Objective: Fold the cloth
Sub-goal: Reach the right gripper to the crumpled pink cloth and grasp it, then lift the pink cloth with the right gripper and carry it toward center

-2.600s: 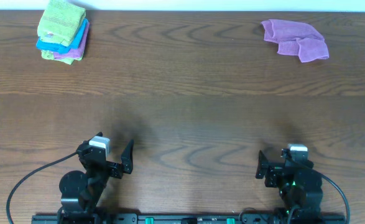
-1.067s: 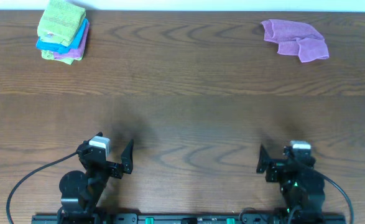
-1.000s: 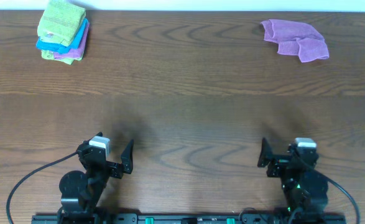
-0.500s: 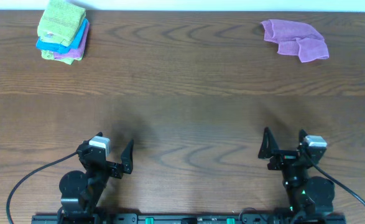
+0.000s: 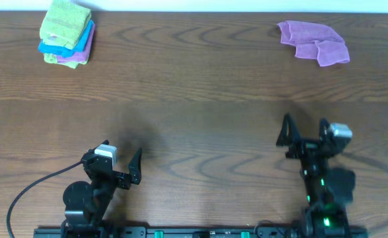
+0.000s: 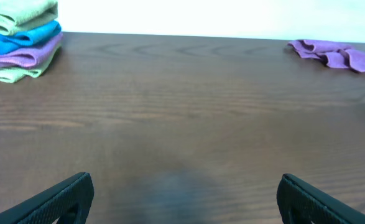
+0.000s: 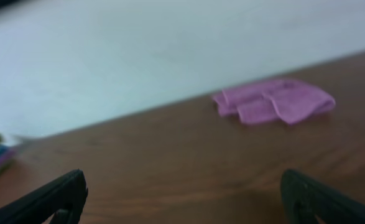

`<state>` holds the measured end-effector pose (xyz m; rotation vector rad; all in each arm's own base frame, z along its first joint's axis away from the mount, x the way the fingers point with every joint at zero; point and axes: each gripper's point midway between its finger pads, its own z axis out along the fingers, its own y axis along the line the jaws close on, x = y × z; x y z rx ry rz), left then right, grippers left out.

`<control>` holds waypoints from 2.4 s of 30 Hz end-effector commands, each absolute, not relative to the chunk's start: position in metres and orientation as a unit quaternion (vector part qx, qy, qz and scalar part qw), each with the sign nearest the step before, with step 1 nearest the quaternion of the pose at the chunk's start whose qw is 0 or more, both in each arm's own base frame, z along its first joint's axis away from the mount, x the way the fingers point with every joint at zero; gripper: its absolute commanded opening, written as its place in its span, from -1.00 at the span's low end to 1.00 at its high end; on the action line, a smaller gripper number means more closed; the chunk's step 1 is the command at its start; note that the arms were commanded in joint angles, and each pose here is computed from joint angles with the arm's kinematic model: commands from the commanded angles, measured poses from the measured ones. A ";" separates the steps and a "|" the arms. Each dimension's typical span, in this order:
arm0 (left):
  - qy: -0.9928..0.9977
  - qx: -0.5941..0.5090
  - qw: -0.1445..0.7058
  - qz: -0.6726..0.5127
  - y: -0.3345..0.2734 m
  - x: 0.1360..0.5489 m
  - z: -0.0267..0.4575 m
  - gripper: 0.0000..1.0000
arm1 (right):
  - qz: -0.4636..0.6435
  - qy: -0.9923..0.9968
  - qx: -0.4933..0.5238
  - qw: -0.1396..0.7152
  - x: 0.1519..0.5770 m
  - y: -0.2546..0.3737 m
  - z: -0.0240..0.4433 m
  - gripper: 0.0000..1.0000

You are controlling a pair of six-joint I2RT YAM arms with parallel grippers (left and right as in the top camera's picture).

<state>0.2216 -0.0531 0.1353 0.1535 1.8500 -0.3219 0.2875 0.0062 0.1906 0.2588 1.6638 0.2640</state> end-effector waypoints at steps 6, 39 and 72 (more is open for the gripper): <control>0.801 0.058 0.581 -0.132 -0.050 0.222 0.125 0.91 | 0.121 0.814 0.137 0.551 0.391 -0.007 0.170 0.98; 0.801 0.058 0.581 -0.132 -0.050 0.222 0.125 0.91 | -0.042 0.914 0.201 0.349 0.564 -0.151 0.068 0.98; 0.801 0.058 0.581 -0.132 -0.050 0.222 0.125 0.91 | 0.022 0.946 0.122 0.298 0.568 -0.097 -0.002 -0.98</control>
